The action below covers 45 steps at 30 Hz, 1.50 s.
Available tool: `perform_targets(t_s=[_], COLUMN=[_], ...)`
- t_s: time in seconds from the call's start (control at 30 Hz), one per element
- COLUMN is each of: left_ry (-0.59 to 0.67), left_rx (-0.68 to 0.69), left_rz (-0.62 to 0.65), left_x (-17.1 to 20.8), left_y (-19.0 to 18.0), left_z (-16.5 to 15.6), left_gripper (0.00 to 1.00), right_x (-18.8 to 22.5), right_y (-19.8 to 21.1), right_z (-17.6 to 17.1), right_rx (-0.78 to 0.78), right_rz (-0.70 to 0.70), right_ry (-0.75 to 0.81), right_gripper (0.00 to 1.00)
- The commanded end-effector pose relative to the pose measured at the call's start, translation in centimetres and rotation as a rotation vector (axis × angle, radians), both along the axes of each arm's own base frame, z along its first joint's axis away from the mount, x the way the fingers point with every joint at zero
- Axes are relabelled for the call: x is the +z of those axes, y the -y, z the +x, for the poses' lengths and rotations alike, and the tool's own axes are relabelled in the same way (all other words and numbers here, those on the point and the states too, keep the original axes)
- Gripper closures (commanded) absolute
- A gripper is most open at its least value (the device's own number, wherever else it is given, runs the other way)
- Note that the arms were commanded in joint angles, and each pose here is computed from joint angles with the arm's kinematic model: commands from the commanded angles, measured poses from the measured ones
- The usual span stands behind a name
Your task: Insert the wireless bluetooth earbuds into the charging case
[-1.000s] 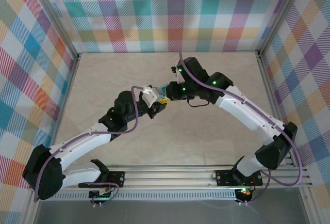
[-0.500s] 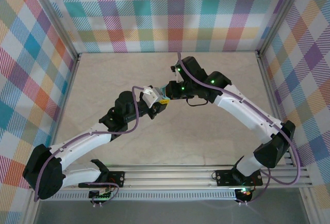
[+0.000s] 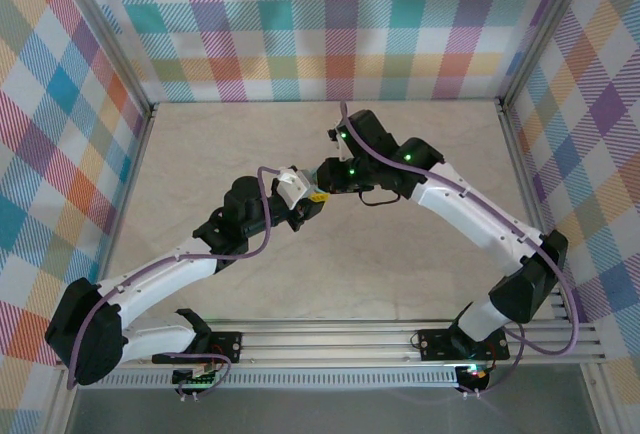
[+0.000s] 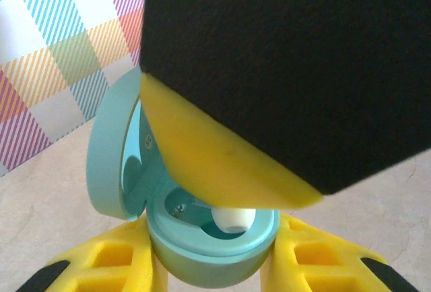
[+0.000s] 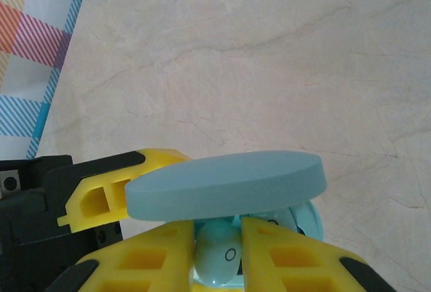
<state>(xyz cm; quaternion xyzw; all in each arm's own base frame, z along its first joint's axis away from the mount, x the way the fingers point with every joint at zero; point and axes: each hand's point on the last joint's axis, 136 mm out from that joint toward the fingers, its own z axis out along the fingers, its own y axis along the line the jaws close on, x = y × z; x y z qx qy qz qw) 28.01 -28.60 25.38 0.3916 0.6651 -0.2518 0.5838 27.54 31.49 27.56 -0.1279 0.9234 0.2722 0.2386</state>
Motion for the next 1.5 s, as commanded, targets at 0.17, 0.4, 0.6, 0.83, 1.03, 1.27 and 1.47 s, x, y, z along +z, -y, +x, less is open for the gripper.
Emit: perform_targets(t_s=[0.17,0.4,0.6,0.83,1.03,1.27,1.47], left_ry=[0.068,0.064,0.064,0.061,0.061,0.062,0.060], left_rx=[-0.016,-0.015,-0.013,-0.014,-0.009,-0.005,-0.006], left_rz=[-0.043,-0.040,-0.039,-0.038,-0.039,-0.040,-0.040], left_x=[2.9,2.8,2.7,2.7,2.7,2.7,2.7], left_y=[0.8,0.7,0.6,0.6,0.5,0.5,0.5], left_z=[0.0,-0.1,-0.1,-0.1,-0.2,-0.1,-0.1], left_gripper=[0.98,0.98,0.98,0.98,0.99,0.99,0.99], right_x=[1.1,1.6,2.1,1.7,2.0,1.7,1.1], right_y=[-0.6,-0.6,-0.3,-0.4,-0.6,-0.4,-0.2], right_z=[-0.2,0.0,-0.2,-0.6,-0.6,-0.8,-0.7], right_rx=[0.015,0.007,0.001,0.005,0.014,0.012,0.002], right_rz=[0.019,0.029,0.044,0.054,0.071,0.062,0.056], right_ry=[0.002,0.013,0.020,0.002,0.006,0.000,0.011], right_gripper=[0.71,0.68,0.68,0.73,0.77,0.77,0.77])
